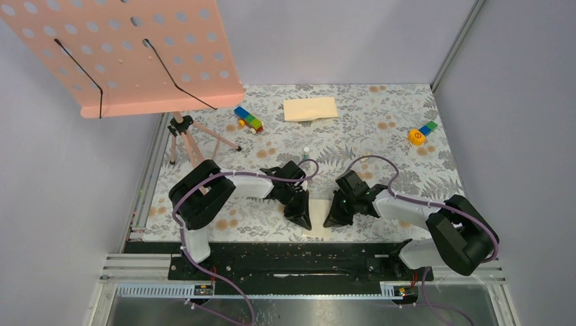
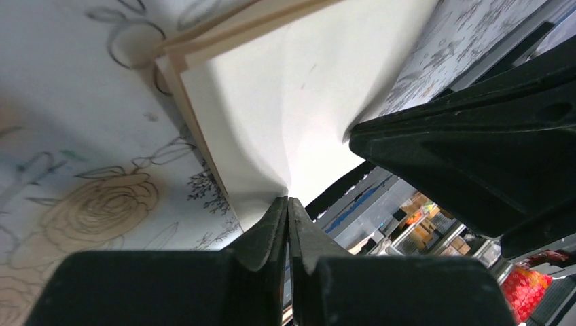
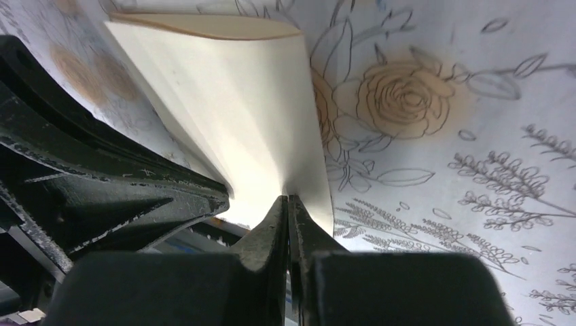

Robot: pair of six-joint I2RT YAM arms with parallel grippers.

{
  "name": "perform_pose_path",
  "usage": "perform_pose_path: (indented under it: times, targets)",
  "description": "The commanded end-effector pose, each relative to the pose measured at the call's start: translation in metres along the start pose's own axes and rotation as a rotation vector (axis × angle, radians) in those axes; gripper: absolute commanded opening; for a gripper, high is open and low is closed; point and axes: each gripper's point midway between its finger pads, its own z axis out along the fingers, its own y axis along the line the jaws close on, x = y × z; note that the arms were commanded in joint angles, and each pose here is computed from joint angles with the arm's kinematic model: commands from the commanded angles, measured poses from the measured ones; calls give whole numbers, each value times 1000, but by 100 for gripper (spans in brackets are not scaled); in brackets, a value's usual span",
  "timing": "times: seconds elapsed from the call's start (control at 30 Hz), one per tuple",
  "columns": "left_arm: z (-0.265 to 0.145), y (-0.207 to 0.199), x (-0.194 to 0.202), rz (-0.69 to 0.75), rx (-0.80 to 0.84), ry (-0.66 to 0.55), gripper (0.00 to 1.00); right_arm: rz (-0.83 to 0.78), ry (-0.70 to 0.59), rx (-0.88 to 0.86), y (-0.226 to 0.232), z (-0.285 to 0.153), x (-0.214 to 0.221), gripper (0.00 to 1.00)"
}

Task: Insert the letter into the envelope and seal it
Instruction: Fold the letter at the center of the board.

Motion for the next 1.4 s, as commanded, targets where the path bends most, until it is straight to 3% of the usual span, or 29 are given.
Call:
perform_pose_path:
  times: [0.0,0.4,0.7,1.07,1.37]
  targets:
    - [-3,21,-26,-2,-78,-132,5,31,-193,137,-21,4,-41,0]
    - [-5,22,-21,9,-81,-96,4,71,-277,167,-5,-5,-89,0]
    - [-9,27,-19,20,-86,-95,4,91,-242,180,-13,13,-85,0]
    - [-15,18,-38,-12,-74,-179,5,11,-170,68,-21,-5,-35,0]
    - [-13,24,-38,-20,-90,-182,4,-185,-50,-60,-1,-14,9,0]
